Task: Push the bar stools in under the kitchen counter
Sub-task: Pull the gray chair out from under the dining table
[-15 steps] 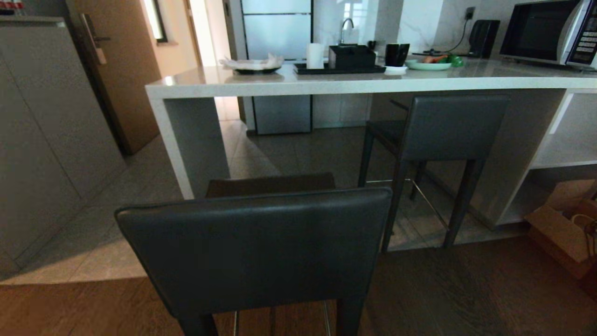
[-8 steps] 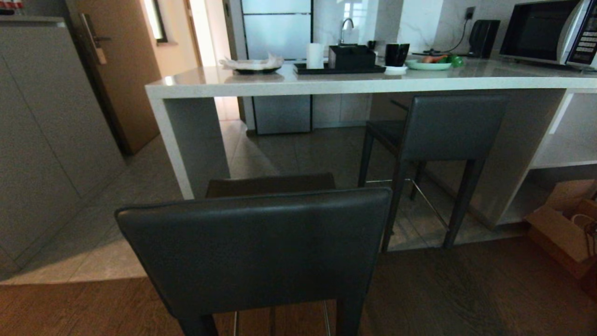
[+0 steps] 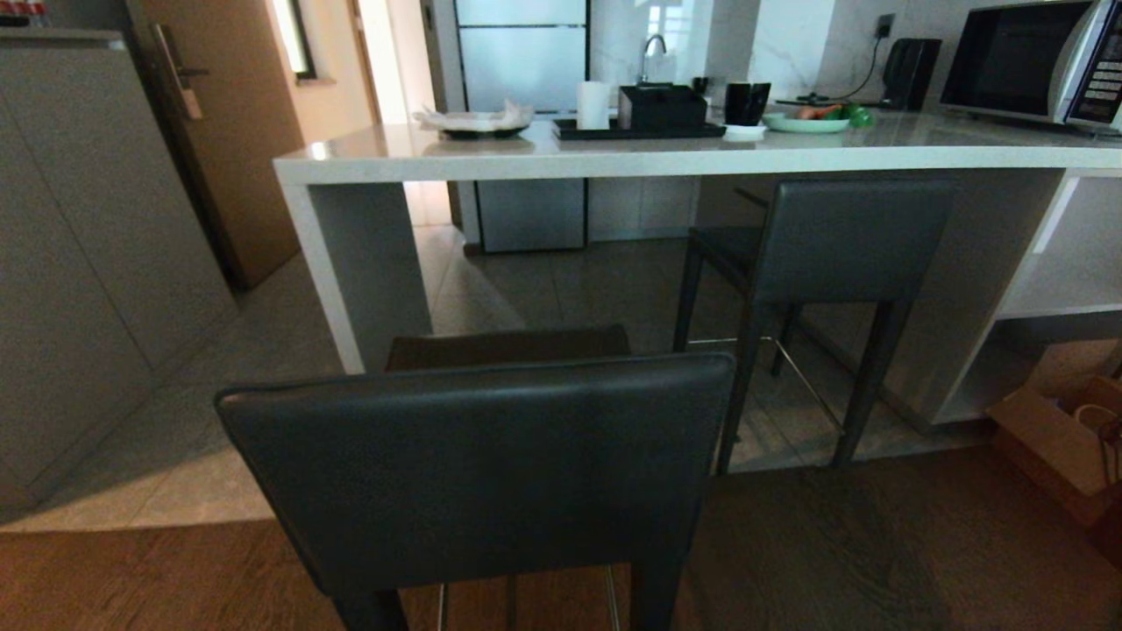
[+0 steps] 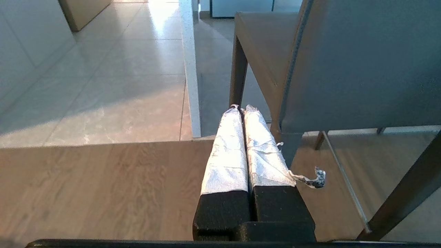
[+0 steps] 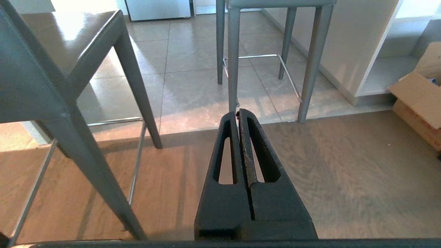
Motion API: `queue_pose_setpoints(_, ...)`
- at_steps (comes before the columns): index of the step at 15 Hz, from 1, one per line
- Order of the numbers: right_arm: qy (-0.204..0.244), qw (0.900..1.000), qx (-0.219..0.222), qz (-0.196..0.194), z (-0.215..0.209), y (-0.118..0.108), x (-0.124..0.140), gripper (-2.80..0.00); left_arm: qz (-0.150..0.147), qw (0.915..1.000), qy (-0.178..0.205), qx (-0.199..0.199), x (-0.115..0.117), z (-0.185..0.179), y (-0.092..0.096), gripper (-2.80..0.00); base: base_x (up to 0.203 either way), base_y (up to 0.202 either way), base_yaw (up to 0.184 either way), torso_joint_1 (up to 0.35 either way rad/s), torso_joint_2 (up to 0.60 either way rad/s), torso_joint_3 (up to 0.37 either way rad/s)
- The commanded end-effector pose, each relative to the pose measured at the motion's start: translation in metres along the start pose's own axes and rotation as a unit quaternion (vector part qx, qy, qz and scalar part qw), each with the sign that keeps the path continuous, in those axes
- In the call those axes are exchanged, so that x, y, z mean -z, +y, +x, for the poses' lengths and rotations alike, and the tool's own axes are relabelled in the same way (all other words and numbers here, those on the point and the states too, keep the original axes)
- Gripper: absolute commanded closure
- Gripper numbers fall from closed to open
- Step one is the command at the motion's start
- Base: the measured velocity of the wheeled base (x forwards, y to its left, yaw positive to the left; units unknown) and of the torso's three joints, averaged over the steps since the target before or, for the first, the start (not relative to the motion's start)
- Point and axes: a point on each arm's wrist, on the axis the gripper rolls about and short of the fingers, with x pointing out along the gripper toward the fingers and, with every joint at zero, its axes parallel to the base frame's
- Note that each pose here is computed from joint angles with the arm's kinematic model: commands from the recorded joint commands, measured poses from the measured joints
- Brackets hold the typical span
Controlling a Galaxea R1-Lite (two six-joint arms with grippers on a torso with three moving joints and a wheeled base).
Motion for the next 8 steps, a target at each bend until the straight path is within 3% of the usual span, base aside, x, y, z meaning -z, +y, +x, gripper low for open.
queue_pose_setpoints(1, 0.001, 1.000, 0.000, 0.000, 0.0002, 0.0000, 0.0003, 0.00, 0.000, 1.0000, 0.001, 0.000, 0.0004, 0.0002, 0.0000, 0.00, 0.005, -0.108, 0.001, 0.004, 0.00, 0.006)
queue_pose_setpoints(8, 0.001, 1.000, 0.000, 0.000, 0.0002, 0.0000, 0.0003, 0.00, 0.000, 1.0000, 0.001, 0.000, 0.0004, 0.0002, 0.0000, 0.00, 0.000, -0.190, 0.000, 0.003, 0.00, 0.004)
